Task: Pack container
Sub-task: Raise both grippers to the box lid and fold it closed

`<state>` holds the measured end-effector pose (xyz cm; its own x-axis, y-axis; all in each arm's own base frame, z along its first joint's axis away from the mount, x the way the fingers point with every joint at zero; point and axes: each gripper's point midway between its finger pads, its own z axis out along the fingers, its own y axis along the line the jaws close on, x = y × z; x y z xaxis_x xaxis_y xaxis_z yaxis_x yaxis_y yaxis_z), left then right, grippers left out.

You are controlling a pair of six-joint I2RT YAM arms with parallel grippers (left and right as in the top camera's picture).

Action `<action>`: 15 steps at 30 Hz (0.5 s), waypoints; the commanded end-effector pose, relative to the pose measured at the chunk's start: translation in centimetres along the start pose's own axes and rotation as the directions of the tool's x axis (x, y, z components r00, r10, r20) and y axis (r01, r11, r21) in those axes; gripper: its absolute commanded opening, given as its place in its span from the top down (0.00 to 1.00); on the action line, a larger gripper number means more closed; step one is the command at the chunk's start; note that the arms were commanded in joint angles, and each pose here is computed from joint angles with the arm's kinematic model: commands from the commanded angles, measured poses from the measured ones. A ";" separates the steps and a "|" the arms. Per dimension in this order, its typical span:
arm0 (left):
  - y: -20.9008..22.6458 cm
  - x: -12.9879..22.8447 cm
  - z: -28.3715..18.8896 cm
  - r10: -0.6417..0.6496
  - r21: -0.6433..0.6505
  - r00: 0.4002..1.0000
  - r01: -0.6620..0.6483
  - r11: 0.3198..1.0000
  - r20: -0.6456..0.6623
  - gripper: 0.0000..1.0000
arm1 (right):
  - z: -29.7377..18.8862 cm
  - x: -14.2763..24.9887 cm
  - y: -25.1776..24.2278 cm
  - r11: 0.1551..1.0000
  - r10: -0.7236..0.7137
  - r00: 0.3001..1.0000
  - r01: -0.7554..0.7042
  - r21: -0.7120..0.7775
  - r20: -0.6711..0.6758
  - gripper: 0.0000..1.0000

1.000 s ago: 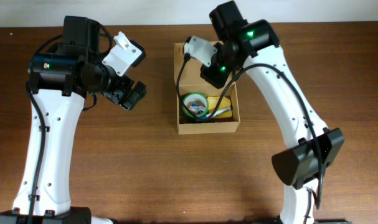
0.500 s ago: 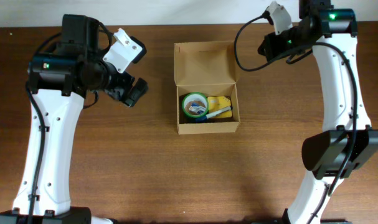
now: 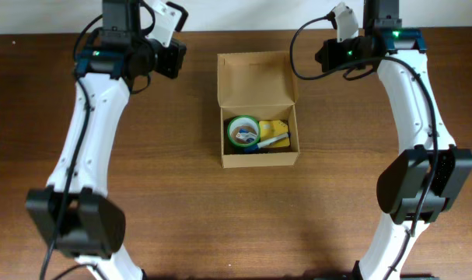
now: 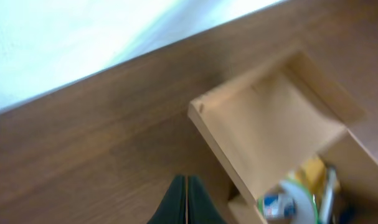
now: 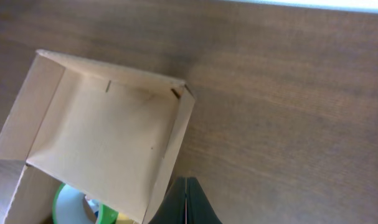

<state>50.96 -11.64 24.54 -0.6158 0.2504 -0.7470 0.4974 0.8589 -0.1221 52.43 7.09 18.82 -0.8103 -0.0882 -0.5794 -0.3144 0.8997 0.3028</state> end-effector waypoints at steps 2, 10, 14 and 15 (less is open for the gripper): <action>2.7 2.3 5.1 -0.273 0.005 0.961 0.273 0.962 -0.041 0.98 | 1.7 0.7 -0.7 0.997 0.078 0.997 -0.078 -0.010 0.008 0.96; 1.9 7.7 15.6 -0.569 0.203 0.801 0.598 0.775 -0.185 0.98 | 8.7 3.7 -3.0 0.970 0.235 0.969 -0.239 -0.046 -0.074 0.96; 1.0 8.1 16.8 -0.597 0.244 0.773 0.634 0.734 -0.216 0.98 | 10.9 5.4 -2.2 0.946 0.278 0.951 -0.295 -0.131 -0.137 0.96; 0.5 7.9 16.9 -0.600 0.250 0.770 0.638 0.728 -0.217 0.98 | 11.1 5.5 -1.7 0.940 0.278 0.950 -0.300 -0.164 -0.145 0.96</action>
<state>56.75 -15.32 6.71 -0.8964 -0.2134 -0.3885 0.1235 0.7215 -0.6813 54.48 8.61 7.10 -0.9166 0.0989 -0.3873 -0.1245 0.8500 0.5119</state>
